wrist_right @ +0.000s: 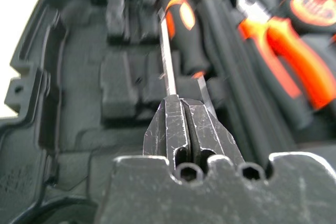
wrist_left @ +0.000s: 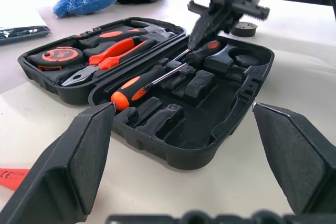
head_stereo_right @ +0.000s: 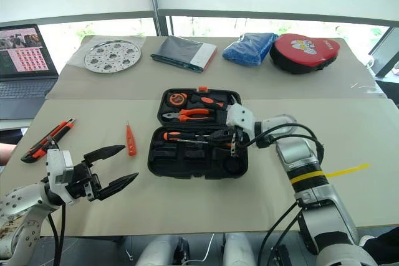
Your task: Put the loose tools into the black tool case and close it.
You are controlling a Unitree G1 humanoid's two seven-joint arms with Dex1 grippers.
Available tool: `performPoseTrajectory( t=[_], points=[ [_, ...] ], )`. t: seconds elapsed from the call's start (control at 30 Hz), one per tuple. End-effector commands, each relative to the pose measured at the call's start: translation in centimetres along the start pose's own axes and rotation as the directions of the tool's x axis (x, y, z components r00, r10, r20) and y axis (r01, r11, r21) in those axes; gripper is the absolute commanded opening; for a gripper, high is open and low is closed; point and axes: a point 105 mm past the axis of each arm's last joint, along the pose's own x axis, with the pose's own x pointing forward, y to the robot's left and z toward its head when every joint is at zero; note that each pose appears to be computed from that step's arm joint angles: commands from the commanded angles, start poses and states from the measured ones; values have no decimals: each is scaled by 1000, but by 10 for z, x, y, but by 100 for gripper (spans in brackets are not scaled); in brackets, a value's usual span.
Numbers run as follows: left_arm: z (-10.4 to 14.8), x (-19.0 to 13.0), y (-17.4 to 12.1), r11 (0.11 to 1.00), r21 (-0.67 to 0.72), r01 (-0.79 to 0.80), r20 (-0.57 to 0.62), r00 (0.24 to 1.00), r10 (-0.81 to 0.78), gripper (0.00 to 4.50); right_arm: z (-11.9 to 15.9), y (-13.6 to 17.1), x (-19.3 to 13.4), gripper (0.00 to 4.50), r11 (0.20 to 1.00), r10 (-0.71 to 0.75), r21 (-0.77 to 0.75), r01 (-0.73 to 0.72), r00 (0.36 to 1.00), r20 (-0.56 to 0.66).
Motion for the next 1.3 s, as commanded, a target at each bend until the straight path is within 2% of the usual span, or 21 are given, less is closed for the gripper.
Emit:
performPoseTrajectory(
  t=[0.03, 0.2, 0.27, 0.4, 0.5, 0.6, 0.73, 0.77, 0.8, 0.87, 0.97, 1.03, 1.1, 1.17, 1.27, 1.3],
  points=[
    [8, -1, 1, 999, 34, -3, 0, 1000, 3, 450, -11, 3, 4, 6, 1000, 10, -18, -11, 998, -68],
    [5, -5, 2, 999, 33, -36, -60, 997, 38, 450, -15, 5, 10, 6, 999, 27, -16, -29, 993, -115],
    [6, -8, 6, 997, 31, -72, -73, 995, 74, 450, -9, 4, 12, 6, 1000, 21, -14, -23, 996, -91],
    [1, -31, 12, 978, 13, -208, -124, 970, 208, 450, 20, 1, -2, 6, 1000, -13, -2, 13, 996, 86],
    [-1, -59, 13, 939, -33, -342, -154, 930, 334, 450, 42, 4, -33, 88, 998, -69, 26, 64, 968, 243],
    [-8, -88, 15, 869, -6, -495, -234, 846, 480, 450, 47, 7, -63, 184, 988, -156, 52, 148, 942, 297],
    [-26, -128, 21, 717, 49, -695, -406, 642, 650, 450, 38, 18, -96, 331, 967, -254, 54, 250, 911, 326],
    [-27, -132, 20, 699, 51, -714, -425, 618, 662, 450, 35, 23, -101, 350, 968, -249, 45, 248, 909, 334],
    [-29, -136, 19, 679, 52, -733, -448, 590, 672, 450, 35, 29, -108, 390, 968, -246, 53, 244, 894, 375],
    [-31, -143, 17, 640, 53, -767, -482, 542, 689, 450, 37, 23, -128, 448, 925, -374, 116, 363, 810, 452],
    [-33, -135, 23, 611, -13, -791, -508, 532, 677, 450, 13, 43, -139, 448, 920, -382, 73, 386, 838, 390],
    [-27, -105, 26, 653, -107, -750, -490, 611, 622, 450, 6, 51, -140, 448, 928, -365, 87, 362, 844, 393],
    [-28, -89, 32, 638, -142, -757, -520, 605, 603, 450, 8, 53, -138, 448, 937, -339, 67, 342, 849, 406],
    [-36, -86, 43, 578, -94, -811, -605, 508, 613, 450, 16, 53, -135, 448, 941, -321, 48, 335, 839, 439],
    [-26, -46, 60, 557, -208, -804, -559, 565, 607, 450, 26, 53, -127, 448, 952, -276, 14, 306, 836, 473],
    [-23, -36, 66, 534, -226, -815, -551, 559, 620, 450, 30, 52, -125, 448, 954, -267, 8, 301, 832, 486]
  ],
)
